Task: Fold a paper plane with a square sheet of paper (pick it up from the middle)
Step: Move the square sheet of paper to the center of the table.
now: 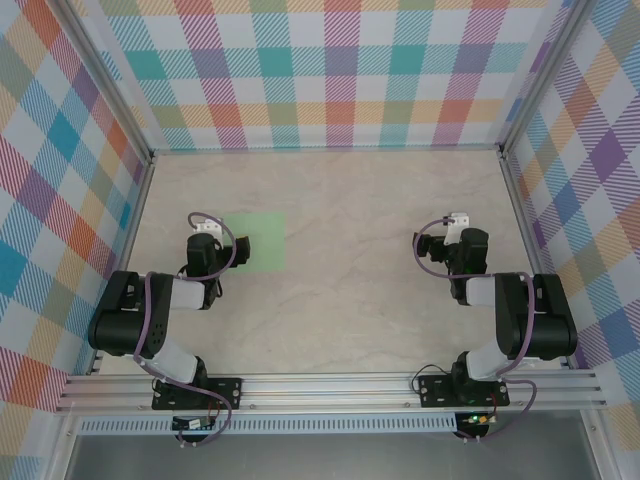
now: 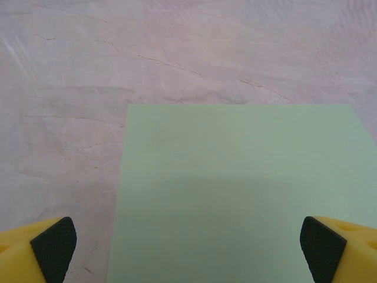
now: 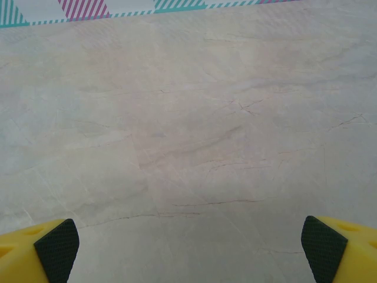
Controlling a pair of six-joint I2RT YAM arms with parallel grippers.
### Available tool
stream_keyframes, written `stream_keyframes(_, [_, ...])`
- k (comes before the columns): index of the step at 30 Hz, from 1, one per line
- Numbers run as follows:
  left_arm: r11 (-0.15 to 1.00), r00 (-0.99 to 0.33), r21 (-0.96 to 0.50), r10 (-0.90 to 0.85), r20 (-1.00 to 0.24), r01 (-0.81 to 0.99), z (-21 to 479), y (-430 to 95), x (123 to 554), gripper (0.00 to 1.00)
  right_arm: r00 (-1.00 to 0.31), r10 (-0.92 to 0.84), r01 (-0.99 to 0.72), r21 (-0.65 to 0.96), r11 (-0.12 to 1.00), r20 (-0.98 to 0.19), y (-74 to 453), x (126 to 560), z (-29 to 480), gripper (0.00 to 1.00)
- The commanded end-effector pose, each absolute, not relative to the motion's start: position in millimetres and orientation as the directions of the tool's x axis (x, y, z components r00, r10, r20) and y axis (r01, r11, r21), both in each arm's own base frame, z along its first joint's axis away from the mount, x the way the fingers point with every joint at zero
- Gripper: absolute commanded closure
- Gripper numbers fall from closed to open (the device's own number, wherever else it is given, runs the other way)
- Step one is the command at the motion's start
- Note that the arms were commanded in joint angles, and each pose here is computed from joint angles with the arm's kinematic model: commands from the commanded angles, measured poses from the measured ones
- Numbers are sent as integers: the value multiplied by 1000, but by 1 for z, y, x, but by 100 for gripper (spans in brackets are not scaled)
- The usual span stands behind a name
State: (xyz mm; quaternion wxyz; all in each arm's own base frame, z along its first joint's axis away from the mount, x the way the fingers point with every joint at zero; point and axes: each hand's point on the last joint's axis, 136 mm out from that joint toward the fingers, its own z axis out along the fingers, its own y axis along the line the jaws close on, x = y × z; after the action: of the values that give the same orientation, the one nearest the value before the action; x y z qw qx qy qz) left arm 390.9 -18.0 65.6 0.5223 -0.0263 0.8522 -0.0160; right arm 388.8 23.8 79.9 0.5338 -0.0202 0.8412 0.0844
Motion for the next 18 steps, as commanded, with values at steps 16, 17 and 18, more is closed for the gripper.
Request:
stream_keyframes(16, [999, -418, -53, -54, -907, -13, 79, -18, 399, 0, -398, 56, -148, 124, 981, -916, 27, 396, 91, 0])
stream_keyframes(17, [999, -419, -52, -53, -907, -13, 78, -18, 399, 0, -396, 55, -147, 123, 981, -917, 27, 396, 91, 0])
stream_keyframes(18, [998, -419, -54, -54, -906, -13, 78, -18, 399, 0, -395, 55, -146, 122, 982, -917, 27, 396, 92, 0])
